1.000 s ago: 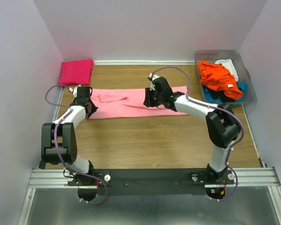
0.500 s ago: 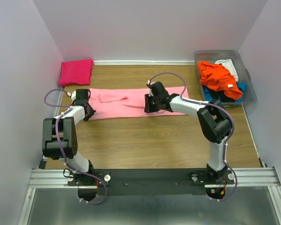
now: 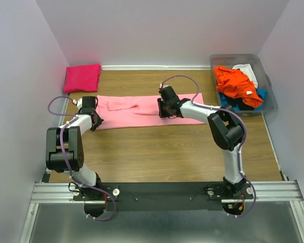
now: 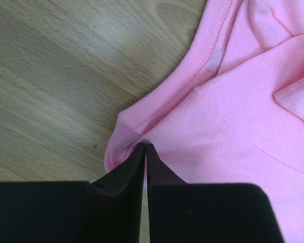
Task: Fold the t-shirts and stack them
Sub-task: Fold the tshirt
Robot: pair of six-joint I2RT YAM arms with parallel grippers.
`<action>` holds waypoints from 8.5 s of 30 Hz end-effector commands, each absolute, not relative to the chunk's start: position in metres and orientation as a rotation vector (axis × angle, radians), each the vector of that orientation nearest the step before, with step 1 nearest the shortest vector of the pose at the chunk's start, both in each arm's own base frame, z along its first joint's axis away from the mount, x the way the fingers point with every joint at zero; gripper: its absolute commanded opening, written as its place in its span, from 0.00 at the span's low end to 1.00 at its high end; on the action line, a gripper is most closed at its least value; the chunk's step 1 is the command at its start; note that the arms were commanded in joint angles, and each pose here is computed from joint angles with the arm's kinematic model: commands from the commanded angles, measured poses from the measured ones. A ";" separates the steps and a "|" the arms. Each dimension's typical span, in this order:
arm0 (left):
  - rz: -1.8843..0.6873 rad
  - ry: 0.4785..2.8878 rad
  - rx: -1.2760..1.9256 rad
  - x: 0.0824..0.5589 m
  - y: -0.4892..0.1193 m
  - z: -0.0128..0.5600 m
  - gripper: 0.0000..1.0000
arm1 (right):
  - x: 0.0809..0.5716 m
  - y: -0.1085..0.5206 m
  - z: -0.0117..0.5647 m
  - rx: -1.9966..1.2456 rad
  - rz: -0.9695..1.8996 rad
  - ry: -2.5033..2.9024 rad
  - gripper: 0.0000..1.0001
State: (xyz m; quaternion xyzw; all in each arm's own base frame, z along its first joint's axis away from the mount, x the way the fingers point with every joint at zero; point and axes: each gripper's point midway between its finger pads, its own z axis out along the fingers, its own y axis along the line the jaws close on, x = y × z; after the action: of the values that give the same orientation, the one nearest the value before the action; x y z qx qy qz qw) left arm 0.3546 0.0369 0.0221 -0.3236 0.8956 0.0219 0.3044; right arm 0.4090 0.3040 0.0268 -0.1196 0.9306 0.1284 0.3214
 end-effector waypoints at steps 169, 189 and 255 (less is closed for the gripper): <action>-0.104 2.314 -0.754 0.435 -0.049 0.073 0.56 | 0.385 0.201 0.038 -0.349 -0.020 2.414 0.39; -0.062 2.581 -0.450 0.495 -0.098 -0.005 0.49 | 0.179 0.244 0.004 -0.672 0.417 2.902 0.39; -0.258 2.441 -0.116 0.564 -0.223 0.014 0.54 | 0.197 0.317 0.008 -0.862 0.335 2.808 0.55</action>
State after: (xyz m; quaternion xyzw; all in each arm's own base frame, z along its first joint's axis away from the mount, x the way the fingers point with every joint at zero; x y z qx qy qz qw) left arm 0.5546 -0.2365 0.0362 -0.0535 0.9293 -0.1010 0.3513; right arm 0.1904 0.3050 0.0185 -0.2790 0.9493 0.1064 0.0987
